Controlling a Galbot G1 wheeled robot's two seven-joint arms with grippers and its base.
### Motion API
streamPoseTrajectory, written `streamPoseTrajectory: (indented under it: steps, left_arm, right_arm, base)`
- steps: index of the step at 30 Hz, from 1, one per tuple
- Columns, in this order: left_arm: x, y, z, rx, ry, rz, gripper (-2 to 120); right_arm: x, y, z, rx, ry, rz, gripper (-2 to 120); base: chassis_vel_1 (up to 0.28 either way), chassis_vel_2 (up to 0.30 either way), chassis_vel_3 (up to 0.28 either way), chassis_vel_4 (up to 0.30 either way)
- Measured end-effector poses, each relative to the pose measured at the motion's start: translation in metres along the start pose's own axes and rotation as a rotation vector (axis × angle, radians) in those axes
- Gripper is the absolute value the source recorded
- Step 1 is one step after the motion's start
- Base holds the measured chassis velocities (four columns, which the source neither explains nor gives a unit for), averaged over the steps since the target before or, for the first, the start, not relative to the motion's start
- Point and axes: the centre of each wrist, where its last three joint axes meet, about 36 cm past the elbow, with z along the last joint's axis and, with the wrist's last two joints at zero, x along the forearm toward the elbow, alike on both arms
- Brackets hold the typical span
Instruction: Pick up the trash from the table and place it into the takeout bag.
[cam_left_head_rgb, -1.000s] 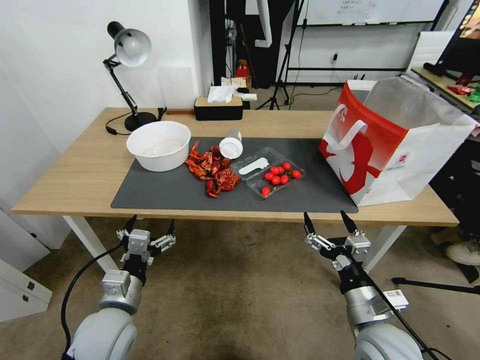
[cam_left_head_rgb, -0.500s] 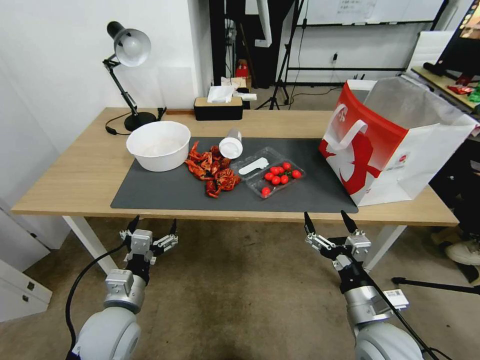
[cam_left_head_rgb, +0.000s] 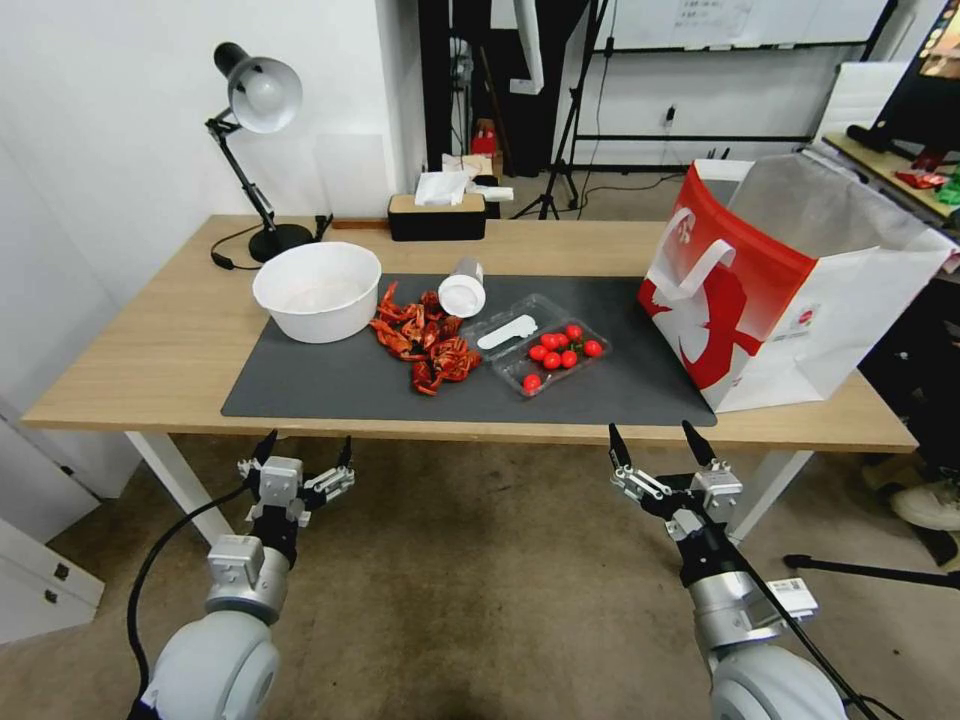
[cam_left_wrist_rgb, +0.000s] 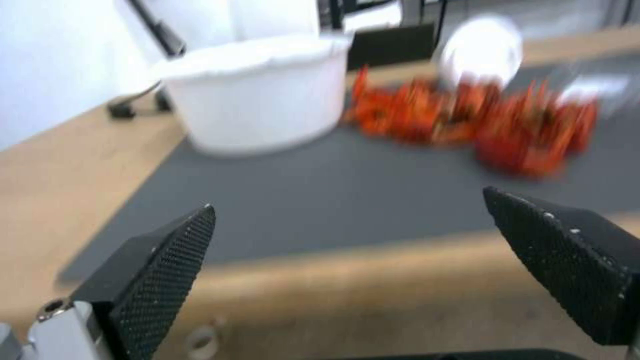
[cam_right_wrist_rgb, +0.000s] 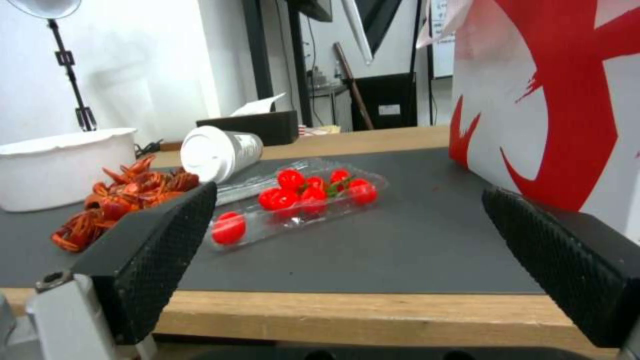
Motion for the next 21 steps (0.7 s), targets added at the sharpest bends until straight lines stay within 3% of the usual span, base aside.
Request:
streamPoseTrajectory:
  steps: [1, 2, 5, 6, 8, 9, 11, 14, 17, 18, 21]
  left_arm:
    - [-0.009, 0.001, -0.018, 0.011, -0.006, 0.028, 100]
    - [-0.009, 0.001, -0.018, 0.011, -0.006, 0.028, 100]
    - [-0.042, 0.002, -0.067, 0.071, -0.019, 0.159, 100]
    - [-0.042, 0.002, -0.067, 0.071, -0.019, 0.159, 100]
    - [-0.072, 0.002, -0.096, 0.099, 0.004, 0.258, 100]
    - [-0.072, 0.002, -0.096, 0.099, 0.004, 0.258, 100]
    - [-0.115, 0.004, -0.122, 0.116, 0.016, 0.313, 100]
    - [-0.137, 0.002, -0.134, 0.118, 0.024, 0.336, 100]
    - [-0.178, -0.018, -0.155, 0.098, 0.062, 0.406, 100]
    - [-0.178, -0.018, -0.155, 0.098, 0.062, 0.406, 100]
    - [-0.216, -0.044, -0.170, 0.033, 0.099, 0.438, 100]
  right_arm:
    - [0.000, 0.000, -0.001, 0.000, -0.001, -0.001, 100]
    - [0.000, 0.000, -0.001, 0.000, -0.001, -0.001, 100]
    - [0.001, 0.001, -0.002, 0.001, -0.002, -0.002, 100]
    - [0.001, 0.001, -0.002, 0.001, -0.002, -0.002, 100]
    - [0.003, 0.002, -0.002, 0.004, -0.002, -0.003, 100]
    - [0.003, 0.002, -0.002, 0.004, -0.002, -0.003, 100]
    - [0.004, 0.004, -0.003, 0.008, -0.003, -0.002, 100]
    - [0.005, 0.005, -0.004, 0.010, -0.004, -0.001, 100]
    - [0.006, 0.006, -0.006, 0.014, -0.002, 0.003, 100]
    - [0.006, 0.006, -0.006, 0.014, -0.002, 0.003, 100]
    - [0.007, 0.007, -0.007, 0.017, -0.003, 0.011, 100]
  base:
    - [0.000, 0.000, 0.000, 0.000]
    - [0.000, 0.000, 0.000, 0.000]
    - [0.000, 0.000, 0.000, 0.000]
    - [0.000, 0.000, 0.000, 0.000]
    - [0.000, 0.000, 0.000, 0.000]
    - [0.000, 0.000, 0.000, 0.000]
    - [0.000, 0.000, 0.000, 0.000]
    - [0.000, 0.000, 0.000, 0.000]
    - [0.000, 0.000, 0.000, 0.000]
    - [0.000, 0.000, 0.000, 0.000]
    - [0.000, 0.000, 0.000, 0.000]
